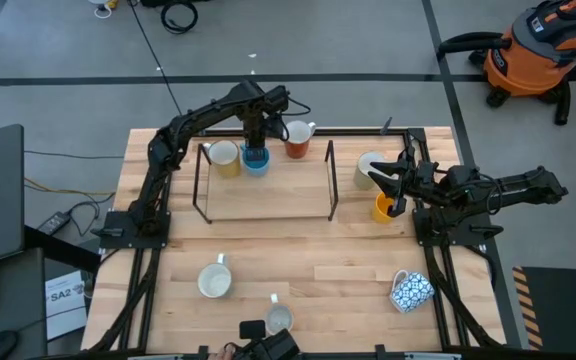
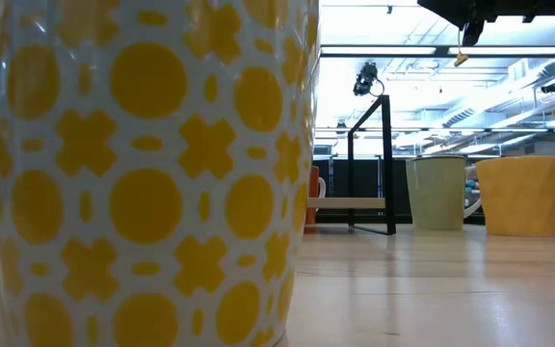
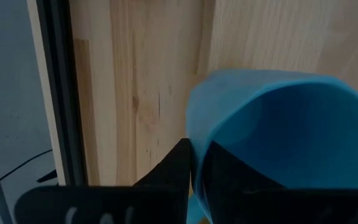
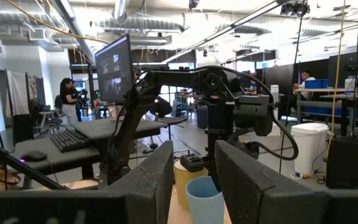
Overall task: Place coffee mugs
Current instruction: Put the blue mug on the shelf, then put the light blue mug on the shelf
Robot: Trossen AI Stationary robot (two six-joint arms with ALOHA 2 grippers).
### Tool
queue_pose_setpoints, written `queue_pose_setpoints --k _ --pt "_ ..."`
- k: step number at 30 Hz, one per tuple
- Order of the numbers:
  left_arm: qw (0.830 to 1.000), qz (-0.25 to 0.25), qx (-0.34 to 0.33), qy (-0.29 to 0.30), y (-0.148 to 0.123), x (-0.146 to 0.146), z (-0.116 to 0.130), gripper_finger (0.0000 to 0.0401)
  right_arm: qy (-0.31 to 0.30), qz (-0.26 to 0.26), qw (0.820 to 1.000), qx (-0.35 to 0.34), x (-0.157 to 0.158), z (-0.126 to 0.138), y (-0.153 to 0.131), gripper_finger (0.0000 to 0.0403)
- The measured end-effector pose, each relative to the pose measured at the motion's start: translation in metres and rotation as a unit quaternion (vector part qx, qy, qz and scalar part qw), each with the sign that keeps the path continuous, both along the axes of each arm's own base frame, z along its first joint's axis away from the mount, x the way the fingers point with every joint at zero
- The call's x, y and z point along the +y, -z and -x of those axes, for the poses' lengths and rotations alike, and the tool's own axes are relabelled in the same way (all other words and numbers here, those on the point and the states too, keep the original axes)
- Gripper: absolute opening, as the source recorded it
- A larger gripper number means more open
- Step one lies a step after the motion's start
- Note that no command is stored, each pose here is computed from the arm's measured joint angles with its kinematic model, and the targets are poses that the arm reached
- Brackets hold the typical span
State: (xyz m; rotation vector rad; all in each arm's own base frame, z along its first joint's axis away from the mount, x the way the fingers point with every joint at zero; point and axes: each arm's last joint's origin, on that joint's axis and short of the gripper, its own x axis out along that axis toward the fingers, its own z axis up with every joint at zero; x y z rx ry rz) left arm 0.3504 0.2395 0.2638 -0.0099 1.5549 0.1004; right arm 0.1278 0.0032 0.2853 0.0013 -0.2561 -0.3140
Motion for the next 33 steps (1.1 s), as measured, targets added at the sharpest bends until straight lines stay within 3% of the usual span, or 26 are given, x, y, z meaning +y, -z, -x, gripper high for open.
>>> queue_pose_setpoints --k 13,27,33 --pt "1.000 0.000 0.000 0.007 0.0003 -0.0049 -0.0035 0.0047 0.000 0.000 1.000 0.000 0.0000 0.0000 0.0000 0.0125" --pt "1.000 0.001 0.000 0.009 0.0002 -0.0051 -0.0036 0.0140 0.000 0.000 1.000 0.000 0.0000 0.0000 0.0000 0.0125" --pt "1.000 0.000 0.000 0.010 0.0002 -0.0049 -0.0035 0.0162 0.000 0.000 1.000 0.000 0.0000 0.0000 0.0000 0.0125"
